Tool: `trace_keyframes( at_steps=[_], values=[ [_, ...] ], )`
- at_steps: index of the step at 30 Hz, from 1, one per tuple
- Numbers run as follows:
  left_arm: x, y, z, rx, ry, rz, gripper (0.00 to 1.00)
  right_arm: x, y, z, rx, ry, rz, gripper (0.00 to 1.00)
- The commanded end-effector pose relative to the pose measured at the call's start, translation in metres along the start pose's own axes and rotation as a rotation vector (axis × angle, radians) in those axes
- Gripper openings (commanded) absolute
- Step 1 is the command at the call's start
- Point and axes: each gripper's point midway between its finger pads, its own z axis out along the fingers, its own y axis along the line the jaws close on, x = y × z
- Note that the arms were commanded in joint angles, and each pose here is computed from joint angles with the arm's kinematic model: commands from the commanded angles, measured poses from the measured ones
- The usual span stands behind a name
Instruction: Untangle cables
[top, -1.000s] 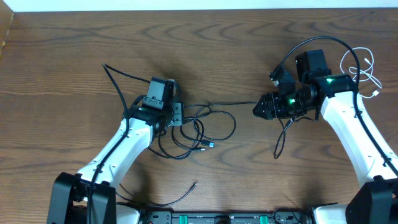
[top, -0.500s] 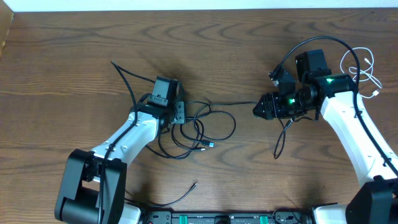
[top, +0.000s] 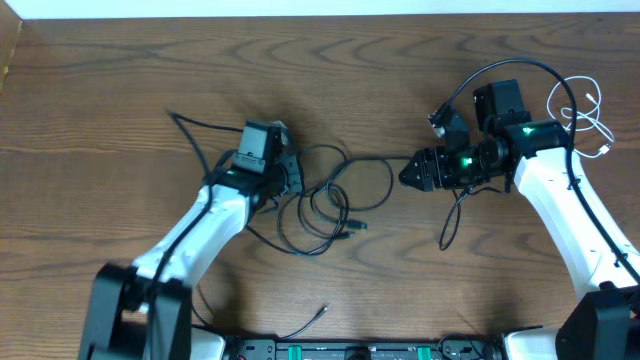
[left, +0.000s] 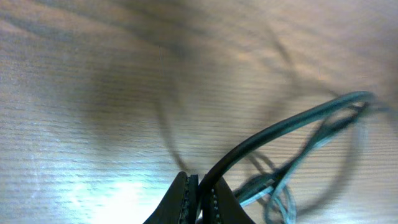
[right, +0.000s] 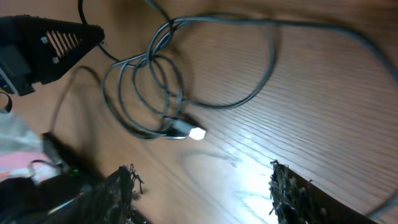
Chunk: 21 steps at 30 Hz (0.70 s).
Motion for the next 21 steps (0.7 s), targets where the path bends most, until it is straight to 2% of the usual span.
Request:
trace_keyframes(
  at_steps=[1, 8, 15, 21],
  values=[
    [-0.013, -0.024, -0.033, 0.134, -0.044, -0.135, 0.08, 0.002, 0.028, -0.004, -0.138, -0.005, -0.018, 0.71],
    [-0.014, -0.033, -0.076, 0.180, -0.085, -0.271, 0.08, 0.007, 0.049, 0.006, -0.166, 0.019, -0.082, 0.71],
    [0.003, -0.044, -0.081, 0.241, 0.005, -0.288, 0.08, 0.005, 0.077, 0.020, -0.193, 0.004, -0.202, 0.66],
    [0.017, -0.040, -0.076, 0.222, 0.069, -0.305, 0.08, -0.003, 0.069, 0.032, -0.041, -0.036, -0.138, 0.63]
  ],
)
